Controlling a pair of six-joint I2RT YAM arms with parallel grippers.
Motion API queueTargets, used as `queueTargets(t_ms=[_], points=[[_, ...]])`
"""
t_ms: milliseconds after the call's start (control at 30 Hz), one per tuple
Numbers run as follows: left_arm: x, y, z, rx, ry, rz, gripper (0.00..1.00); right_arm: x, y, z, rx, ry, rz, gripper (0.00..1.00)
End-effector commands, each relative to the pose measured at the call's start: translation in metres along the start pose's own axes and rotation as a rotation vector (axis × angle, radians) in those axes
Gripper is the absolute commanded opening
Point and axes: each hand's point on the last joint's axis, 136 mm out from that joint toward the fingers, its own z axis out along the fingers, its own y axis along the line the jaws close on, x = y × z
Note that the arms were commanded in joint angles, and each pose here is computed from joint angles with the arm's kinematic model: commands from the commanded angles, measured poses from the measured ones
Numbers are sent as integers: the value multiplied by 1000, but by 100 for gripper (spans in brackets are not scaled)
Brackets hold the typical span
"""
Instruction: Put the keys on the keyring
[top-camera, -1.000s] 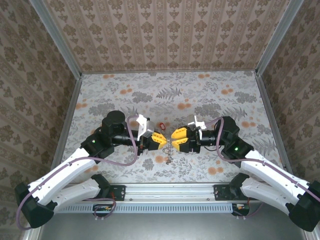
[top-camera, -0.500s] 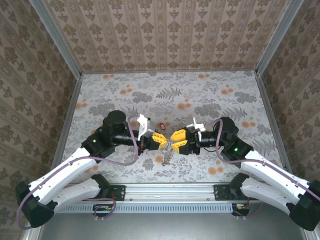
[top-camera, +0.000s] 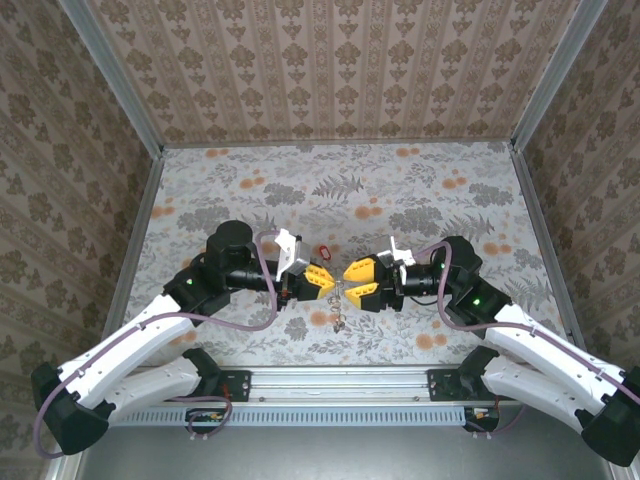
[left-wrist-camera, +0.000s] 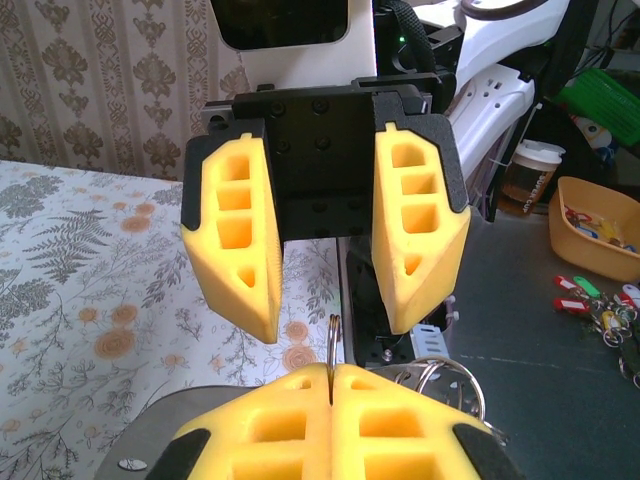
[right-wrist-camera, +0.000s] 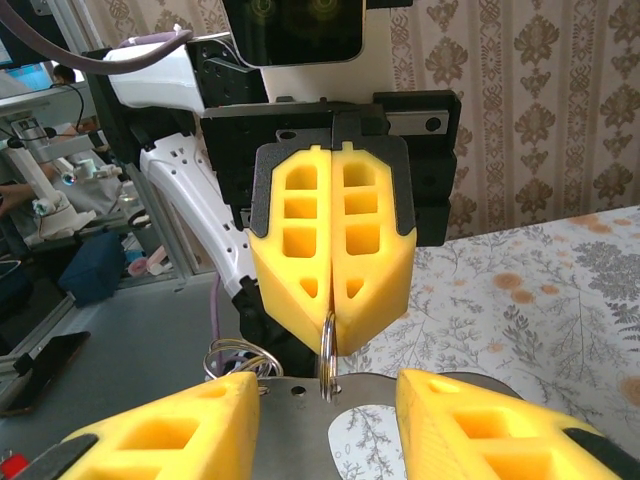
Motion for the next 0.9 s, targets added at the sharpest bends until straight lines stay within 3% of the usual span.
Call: queueTargets(t_ms=[0,200,467,867], points=[[-17,-6,-3,23,-43,59,0,-7,-1,3,6,-20,-13,41],[-17,-4,-2,19,-43,58,0,-5,-2,5,3,-15,-10,32],[-15,-2,0,14,-37,51,0,-6,-6,7,25,-7,-15,1],[4,13,6,-41,29,-15,0,-18,-25,-3,199,7,3,0]])
